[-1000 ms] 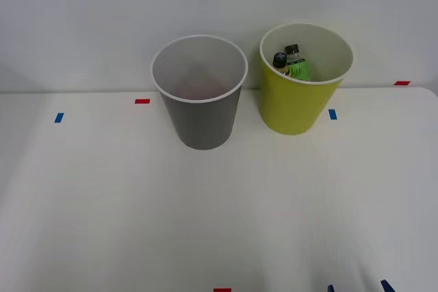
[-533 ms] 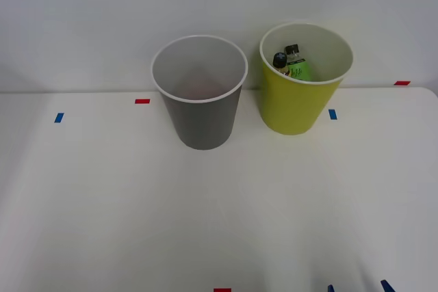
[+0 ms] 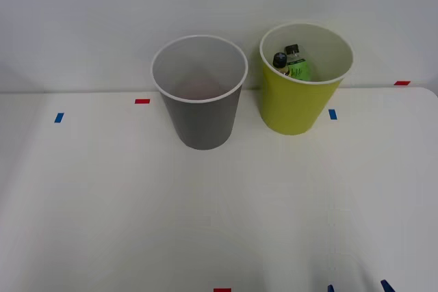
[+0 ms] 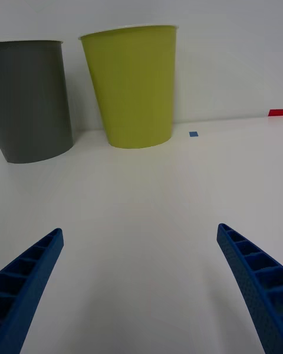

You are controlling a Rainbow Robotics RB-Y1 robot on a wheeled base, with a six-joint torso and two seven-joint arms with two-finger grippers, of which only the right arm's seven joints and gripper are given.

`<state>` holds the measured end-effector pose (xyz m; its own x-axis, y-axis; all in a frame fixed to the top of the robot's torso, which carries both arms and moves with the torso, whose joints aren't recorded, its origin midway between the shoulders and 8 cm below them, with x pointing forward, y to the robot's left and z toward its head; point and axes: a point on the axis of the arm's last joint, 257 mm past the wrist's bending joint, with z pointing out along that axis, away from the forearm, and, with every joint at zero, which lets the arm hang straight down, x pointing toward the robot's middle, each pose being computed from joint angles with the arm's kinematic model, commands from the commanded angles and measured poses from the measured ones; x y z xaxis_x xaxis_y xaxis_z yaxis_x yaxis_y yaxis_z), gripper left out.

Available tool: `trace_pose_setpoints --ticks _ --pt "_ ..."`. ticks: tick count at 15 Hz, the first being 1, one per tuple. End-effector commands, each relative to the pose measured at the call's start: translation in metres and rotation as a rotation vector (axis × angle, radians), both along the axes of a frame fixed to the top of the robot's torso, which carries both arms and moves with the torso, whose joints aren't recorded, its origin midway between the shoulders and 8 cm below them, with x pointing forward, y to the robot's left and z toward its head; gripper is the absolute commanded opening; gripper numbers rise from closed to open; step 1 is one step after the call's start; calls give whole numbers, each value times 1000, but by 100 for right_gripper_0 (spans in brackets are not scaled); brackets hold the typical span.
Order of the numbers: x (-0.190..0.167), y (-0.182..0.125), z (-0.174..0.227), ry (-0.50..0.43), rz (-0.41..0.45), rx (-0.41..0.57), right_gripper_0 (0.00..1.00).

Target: Put cans in the gray bin, plastic bottles in the light green bin

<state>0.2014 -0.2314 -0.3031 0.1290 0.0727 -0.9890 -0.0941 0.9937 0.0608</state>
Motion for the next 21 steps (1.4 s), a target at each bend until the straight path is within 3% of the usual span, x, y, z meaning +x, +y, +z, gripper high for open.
trace_pose_setpoints --ticks 1,21 --pt "0 0 0 0 0 0 90" --pt "0 0 0 0 0 0 89"
